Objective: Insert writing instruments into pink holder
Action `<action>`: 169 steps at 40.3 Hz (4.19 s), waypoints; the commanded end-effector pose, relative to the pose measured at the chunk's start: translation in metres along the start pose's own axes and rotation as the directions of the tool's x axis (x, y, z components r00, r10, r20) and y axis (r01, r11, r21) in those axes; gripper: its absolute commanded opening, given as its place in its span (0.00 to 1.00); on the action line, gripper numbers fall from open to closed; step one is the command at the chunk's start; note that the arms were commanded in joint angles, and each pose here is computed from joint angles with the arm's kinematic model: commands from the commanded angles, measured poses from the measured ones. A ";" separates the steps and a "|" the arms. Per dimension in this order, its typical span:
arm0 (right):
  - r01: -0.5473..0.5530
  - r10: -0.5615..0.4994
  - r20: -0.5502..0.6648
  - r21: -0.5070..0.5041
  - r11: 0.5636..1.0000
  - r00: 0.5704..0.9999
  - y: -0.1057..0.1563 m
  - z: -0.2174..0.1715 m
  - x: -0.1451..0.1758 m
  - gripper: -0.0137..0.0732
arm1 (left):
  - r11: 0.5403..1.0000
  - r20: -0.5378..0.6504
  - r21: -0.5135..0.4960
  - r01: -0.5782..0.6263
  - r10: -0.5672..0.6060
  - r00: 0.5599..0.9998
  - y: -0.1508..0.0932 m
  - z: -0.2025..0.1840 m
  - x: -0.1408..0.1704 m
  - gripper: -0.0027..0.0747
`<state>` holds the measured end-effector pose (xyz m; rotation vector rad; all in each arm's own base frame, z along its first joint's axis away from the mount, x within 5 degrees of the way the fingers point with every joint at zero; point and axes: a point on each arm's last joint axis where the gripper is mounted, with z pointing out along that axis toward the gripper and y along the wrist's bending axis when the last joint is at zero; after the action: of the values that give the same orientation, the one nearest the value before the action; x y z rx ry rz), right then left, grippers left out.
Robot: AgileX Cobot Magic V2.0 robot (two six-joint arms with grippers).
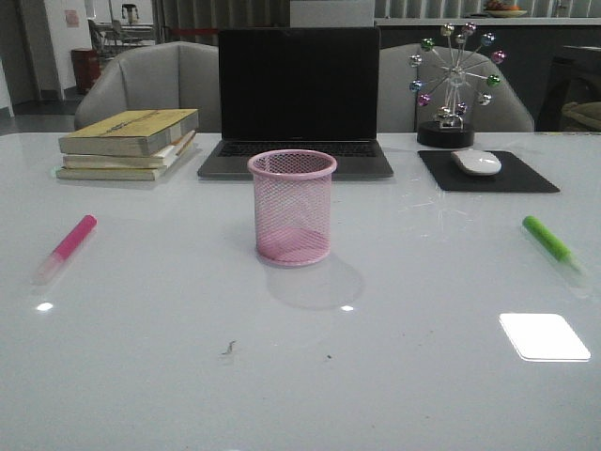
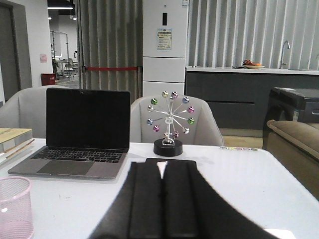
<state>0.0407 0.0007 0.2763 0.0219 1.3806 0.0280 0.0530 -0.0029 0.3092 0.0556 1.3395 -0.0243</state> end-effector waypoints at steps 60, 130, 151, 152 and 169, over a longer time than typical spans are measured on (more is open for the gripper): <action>0.014 -0.005 -0.400 0.018 1.000 0.916 -0.002 0.193 -0.034 0.61 | 0.995 -0.313 -0.017 0.096 -0.097 0.945 -0.001 0.187 -0.016 0.56; -0.025 -0.001 -0.965 -0.007 1.000 0.262 -0.006 0.367 0.125 0.61 | 0.995 -0.313 -0.017 0.096 -0.097 0.945 -0.001 0.187 -0.016 0.56; -0.001 -0.019 -0.975 -0.019 1.000 0.221 -0.009 0.368 0.147 0.61 | 0.995 -0.309 -0.017 0.096 -0.097 0.946 -0.001 0.187 -0.016 0.56; -0.001 -0.019 -0.975 -0.019 1.000 0.221 -0.009 0.368 0.147 0.61 | 0.995 -0.309 -0.017 0.096 -0.097 0.946 -0.001 0.187 -0.016 0.56; -0.011 0.000 -0.986 -0.002 1.000 0.165 -0.013 0.365 0.163 0.61 | 0.995 -0.265 -0.017 0.096 -0.097 0.959 -0.001 0.188 -0.020 0.56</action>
<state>0.4261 -0.0032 0.1587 -0.0270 2.8667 0.0594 0.2325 -0.0132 0.3470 -0.0010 1.7587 -0.0838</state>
